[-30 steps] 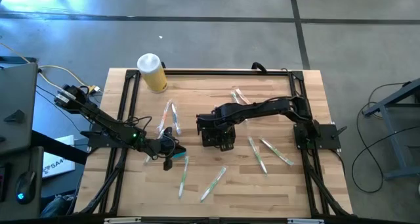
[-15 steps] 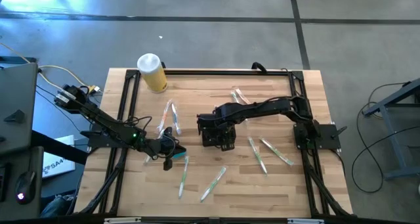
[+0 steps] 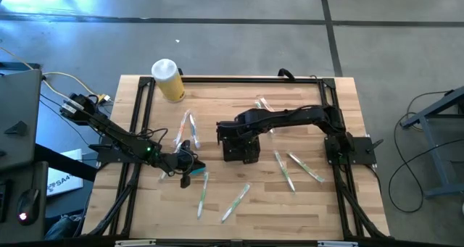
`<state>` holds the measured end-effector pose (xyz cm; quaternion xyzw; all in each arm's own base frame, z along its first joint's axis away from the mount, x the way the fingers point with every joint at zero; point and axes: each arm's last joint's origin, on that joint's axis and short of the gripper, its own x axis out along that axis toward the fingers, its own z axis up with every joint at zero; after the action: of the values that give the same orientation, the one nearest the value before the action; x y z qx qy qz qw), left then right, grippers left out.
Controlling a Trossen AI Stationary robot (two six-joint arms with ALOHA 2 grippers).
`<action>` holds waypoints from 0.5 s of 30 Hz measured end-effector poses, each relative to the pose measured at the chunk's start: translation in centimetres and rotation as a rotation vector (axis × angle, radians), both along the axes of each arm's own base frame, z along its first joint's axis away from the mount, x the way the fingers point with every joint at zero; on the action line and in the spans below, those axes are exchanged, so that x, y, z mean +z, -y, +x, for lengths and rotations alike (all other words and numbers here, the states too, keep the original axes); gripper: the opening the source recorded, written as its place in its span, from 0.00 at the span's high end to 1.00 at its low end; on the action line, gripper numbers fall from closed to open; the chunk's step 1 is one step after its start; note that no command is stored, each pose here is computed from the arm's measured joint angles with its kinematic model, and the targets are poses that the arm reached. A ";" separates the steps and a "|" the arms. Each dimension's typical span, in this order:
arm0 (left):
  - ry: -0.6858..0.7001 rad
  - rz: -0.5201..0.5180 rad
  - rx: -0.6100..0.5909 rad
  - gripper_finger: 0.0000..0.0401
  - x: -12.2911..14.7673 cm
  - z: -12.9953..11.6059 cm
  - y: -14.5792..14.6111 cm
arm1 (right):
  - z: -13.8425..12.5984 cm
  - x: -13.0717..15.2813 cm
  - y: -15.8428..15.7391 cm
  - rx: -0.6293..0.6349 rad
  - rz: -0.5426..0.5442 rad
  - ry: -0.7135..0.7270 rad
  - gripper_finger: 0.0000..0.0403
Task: Pick & Place toothbrushing station
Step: Put the blue mouthwash into the wire organizer
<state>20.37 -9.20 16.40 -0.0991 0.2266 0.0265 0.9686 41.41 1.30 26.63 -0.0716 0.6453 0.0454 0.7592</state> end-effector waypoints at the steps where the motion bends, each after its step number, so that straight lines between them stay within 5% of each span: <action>1: -0.002 -0.002 -0.005 0.95 0.0 0.0 0.0 | 0.0 0.2 0.0 0.000 0.000 0.005 0.65; 15: -0.004 -0.013 -0.022 0.95 0.0 0.0 0.1 | -1.3 6.6 -0.9 -0.099 -0.039 0.046 0.65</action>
<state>20.35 -9.26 16.43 -0.1027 0.2298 0.0145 0.9677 40.15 2.16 33.18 -0.0552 0.6311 -0.0063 0.7737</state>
